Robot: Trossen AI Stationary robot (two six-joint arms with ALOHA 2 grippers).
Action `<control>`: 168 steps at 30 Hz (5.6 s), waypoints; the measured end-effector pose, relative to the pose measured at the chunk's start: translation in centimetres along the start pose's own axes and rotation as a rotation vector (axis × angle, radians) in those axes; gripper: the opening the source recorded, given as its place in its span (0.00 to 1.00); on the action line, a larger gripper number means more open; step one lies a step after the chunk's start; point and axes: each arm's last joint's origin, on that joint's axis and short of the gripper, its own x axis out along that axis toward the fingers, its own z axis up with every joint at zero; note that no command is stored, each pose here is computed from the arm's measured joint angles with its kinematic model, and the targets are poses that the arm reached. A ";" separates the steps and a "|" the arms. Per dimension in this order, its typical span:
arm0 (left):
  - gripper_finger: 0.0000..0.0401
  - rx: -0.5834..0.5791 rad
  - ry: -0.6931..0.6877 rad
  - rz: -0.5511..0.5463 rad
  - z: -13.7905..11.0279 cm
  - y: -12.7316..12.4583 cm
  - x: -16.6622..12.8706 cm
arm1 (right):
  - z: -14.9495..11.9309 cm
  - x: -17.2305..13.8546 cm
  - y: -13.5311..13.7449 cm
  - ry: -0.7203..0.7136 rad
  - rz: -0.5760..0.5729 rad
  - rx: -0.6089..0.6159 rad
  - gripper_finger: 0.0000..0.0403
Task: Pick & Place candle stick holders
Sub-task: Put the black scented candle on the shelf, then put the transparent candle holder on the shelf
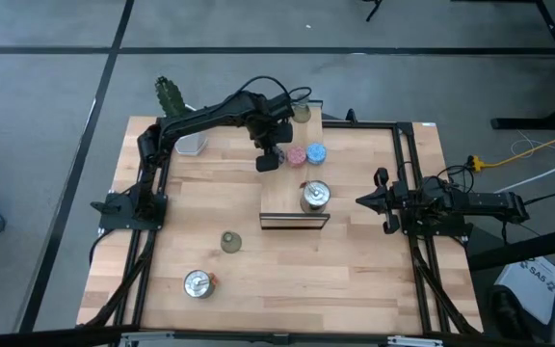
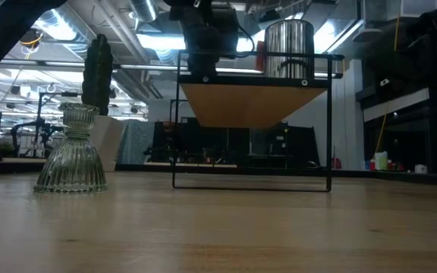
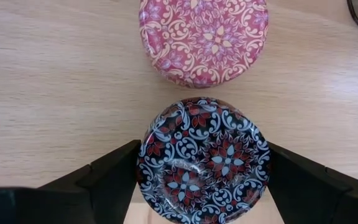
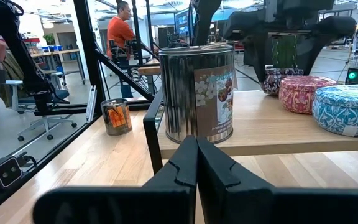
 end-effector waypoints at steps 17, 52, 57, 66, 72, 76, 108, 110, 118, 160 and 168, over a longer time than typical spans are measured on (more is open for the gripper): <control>0.87 -0.004 -0.015 0.023 0.2 0.1 -0.2 | 0.0 0.0 0.0 0.000 0.000 0.000 0.01; 0.67 -0.017 -0.079 0.074 -0.3 -1.7 -6.0 | 0.0 0.0 0.0 0.000 0.000 0.000 0.01; 0.56 -0.007 -0.080 0.069 -1.6 -2.6 -6.9 | 0.0 0.0 0.0 0.000 0.000 0.000 0.01; 0.40 -0.007 -0.070 0.068 -4.6 -3.5 -6.7 | 0.0 0.0 0.0 0.000 0.000 0.000 0.01; 0.33 0.010 -0.068 0.069 -6.8 -4.5 -6.0 | 0.0 0.0 0.0 0.000 0.000 0.000 0.01; 0.28 0.023 -0.058 0.061 -8.2 -5.2 -5.5 | 0.0 0.0 0.0 0.000 0.000 0.000 0.01; 0.00 0.128 0.024 -0.005 -10.4 -8.3 -3.8 | 0.0 0.0 0.0 0.000 0.000 0.000 0.01; 0.01 0.145 0.022 -0.016 -10.7 -8.8 -3.3 | 0.0 0.0 0.0 0.000 0.000 0.000 0.01; 0.01 0.163 -0.035 -0.080 -13.2 -10.4 -2.0 | 0.0 0.0 0.0 0.000 0.000 0.000 0.01; 0.22 0.338 -0.259 -0.282 -19.0 -16.7 -1.0 | 0.0 0.0 0.0 0.000 0.000 0.000 0.01; 0.40 0.355 -0.218 -0.229 -19.0 -17.8 -0.2 | 0.0 0.0 0.0 0.000 0.000 0.000 0.01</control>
